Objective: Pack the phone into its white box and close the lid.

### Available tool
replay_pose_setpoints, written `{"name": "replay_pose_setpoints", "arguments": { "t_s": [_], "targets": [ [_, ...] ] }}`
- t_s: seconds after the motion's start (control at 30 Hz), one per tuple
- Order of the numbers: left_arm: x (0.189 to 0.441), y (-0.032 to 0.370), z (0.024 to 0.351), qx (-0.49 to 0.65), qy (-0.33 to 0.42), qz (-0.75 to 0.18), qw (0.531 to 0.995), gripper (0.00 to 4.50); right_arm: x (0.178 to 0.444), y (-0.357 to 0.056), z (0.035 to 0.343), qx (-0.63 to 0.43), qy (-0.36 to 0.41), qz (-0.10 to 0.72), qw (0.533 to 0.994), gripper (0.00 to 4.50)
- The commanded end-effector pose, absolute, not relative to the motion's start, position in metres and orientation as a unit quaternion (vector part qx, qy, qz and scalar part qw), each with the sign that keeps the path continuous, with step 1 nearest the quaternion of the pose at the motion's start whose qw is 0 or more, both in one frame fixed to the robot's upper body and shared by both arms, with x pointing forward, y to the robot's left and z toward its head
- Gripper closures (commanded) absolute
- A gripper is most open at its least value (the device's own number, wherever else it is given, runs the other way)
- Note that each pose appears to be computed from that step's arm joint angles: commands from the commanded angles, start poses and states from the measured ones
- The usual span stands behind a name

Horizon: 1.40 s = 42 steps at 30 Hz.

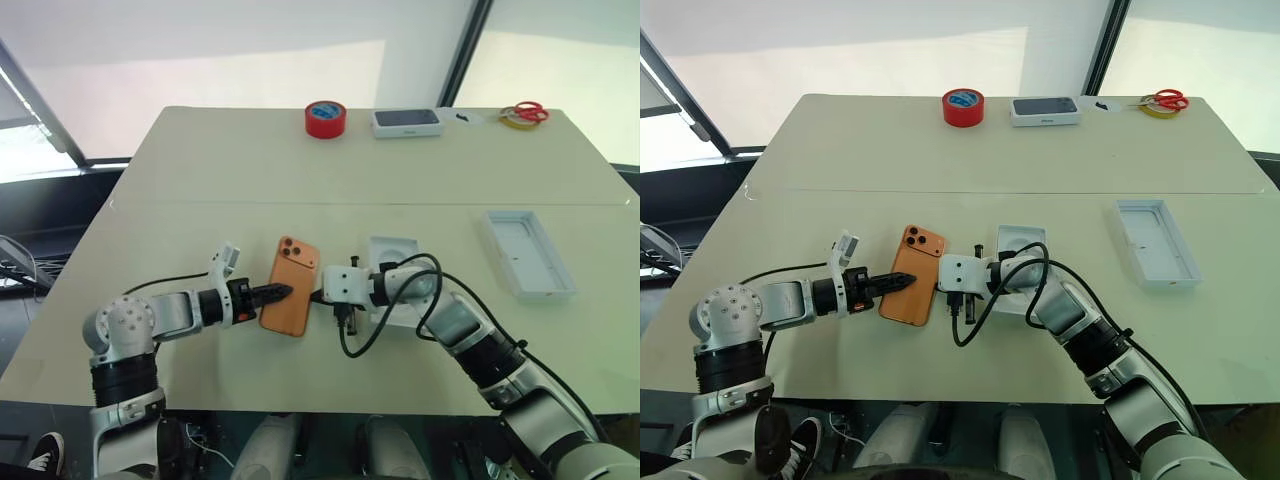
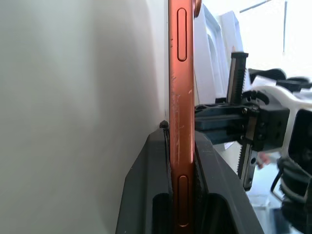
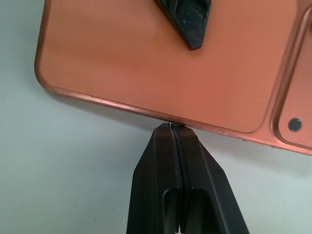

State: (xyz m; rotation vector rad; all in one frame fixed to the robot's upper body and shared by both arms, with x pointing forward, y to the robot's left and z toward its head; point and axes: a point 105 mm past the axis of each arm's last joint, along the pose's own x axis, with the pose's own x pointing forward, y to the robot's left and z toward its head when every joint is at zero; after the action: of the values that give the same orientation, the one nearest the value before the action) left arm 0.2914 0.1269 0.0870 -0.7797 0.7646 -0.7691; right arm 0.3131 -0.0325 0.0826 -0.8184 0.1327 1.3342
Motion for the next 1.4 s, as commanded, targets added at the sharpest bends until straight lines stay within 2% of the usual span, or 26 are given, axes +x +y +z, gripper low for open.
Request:
{"name": "replay_pose_setpoints", "arguments": {
  "t_s": [0.03, 0.13, 0.17, 0.23, 0.33, 0.47, 0.6, 0.9, 1.27, 1.37, 1.4],
  "targets": [
    [0.29, 0.127, 0.09, -0.408, 0.346, -0.369, 0.76, 4.49, 0.314, -0.027, 0.109, -0.322, 0.02, 0.603, 0.729, 4.5],
    [0.292, 0.131, 0.095, -0.399, 0.326, -0.371, 0.772, 4.49, 0.311, -0.031, 0.128, -0.261, 0.011, 0.619, 0.741, 4.5],
    [0.296, 0.131, 0.099, -0.404, 0.311, -0.369, 0.777, 4.5, 0.306, -0.034, 0.139, -0.209, 0.013, 0.639, 0.741, 4.24],
    [0.306, 0.135, 0.11, -0.413, 0.267, -0.361, 0.792, 4.5, 0.3, -0.049, 0.147, -0.226, -0.001, 0.641, 0.734, 3.62],
    [0.303, 0.129, 0.113, -0.389, 0.259, -0.378, 0.799, 4.5, 0.287, -0.072, 0.141, -0.255, 0.023, 0.657, 0.709, 2.14],
    [0.293, 0.119, 0.117, -0.389, 0.261, -0.416, 0.78, 4.5, 0.268, -0.107, 0.126, -0.3, 0.067, 0.663, 0.683, 2.14],
    [0.294, 0.116, 0.123, -0.381, 0.246, -0.424, 0.784, 4.5, 0.262, -0.133, 0.113, -0.307, 0.096, 0.641, 0.697, 2.14],
    [0.295, 0.114, 0.121, -0.367, 0.257, -0.435, 0.781, 4.5, 0.267, -0.153, 0.108, -0.307, 0.103, 0.594, 0.737, 2.14],
    [0.299, 0.118, 0.123, -0.36, 0.254, -0.444, 0.78, 4.5, 0.26, -0.162, 0.098, -0.305, 0.12, 0.596, 0.733, 2.14],
    [0.299, 0.116, 0.12, -0.358, 0.254, -0.439, 0.784, 4.5, 0.259, -0.161, 0.093, -0.303, 0.123, 0.596, 0.734, 3.03],
    [0.298, 0.116, 0.12, -0.359, 0.254, -0.438, 0.784, 4.5, 0.26, -0.162, 0.093, -0.305, 0.123, 0.594, 0.734, 3.51]
  ]
}}
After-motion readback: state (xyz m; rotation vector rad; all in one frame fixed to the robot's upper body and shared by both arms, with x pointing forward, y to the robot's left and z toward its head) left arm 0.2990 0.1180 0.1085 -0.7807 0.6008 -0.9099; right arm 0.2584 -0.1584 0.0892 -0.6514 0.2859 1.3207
